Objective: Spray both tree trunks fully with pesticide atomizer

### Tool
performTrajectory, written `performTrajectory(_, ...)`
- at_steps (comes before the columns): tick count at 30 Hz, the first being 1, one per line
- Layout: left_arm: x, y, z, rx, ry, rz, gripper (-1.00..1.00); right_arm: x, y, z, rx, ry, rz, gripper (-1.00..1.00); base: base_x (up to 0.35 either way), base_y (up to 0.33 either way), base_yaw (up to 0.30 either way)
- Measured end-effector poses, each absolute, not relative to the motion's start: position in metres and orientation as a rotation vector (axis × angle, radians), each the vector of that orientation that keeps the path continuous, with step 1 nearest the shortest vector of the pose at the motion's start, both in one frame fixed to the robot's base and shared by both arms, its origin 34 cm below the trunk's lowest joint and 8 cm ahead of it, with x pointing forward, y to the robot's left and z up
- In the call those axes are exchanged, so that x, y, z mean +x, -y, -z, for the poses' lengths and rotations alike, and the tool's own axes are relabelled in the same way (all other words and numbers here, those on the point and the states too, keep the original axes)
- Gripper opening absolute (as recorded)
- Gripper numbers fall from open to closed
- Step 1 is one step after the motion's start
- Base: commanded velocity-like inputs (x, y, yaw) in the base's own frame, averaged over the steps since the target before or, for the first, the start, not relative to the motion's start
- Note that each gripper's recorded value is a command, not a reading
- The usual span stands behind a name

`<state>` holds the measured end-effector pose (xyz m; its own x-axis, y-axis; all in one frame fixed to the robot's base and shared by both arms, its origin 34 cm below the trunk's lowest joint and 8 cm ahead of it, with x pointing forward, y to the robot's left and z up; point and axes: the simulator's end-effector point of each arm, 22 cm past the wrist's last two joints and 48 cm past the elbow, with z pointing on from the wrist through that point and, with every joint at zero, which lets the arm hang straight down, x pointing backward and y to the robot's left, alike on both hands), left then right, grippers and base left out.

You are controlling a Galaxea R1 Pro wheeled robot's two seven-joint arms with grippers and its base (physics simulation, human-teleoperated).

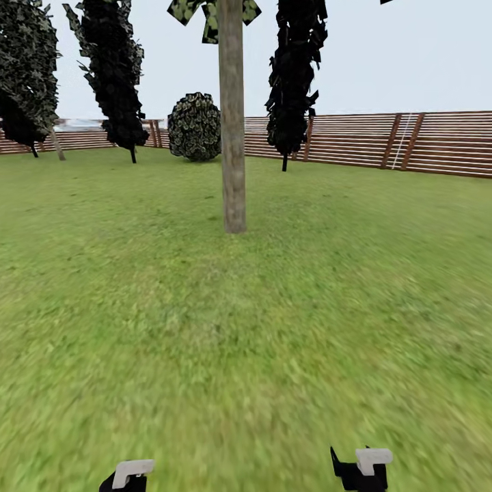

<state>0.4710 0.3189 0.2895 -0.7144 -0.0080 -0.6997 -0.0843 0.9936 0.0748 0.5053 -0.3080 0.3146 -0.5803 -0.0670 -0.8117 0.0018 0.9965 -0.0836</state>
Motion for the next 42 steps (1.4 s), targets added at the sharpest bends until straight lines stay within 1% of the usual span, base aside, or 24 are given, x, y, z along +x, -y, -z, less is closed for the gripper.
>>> performTrajectory(42,0.4710,-0.3185,-0.2894,-0.062,-2.364,-0.129,-1.00,0.5053,0.3076,-0.3145,-0.045,-2.188,0.092,1.00,0.337,0.000,0.000)
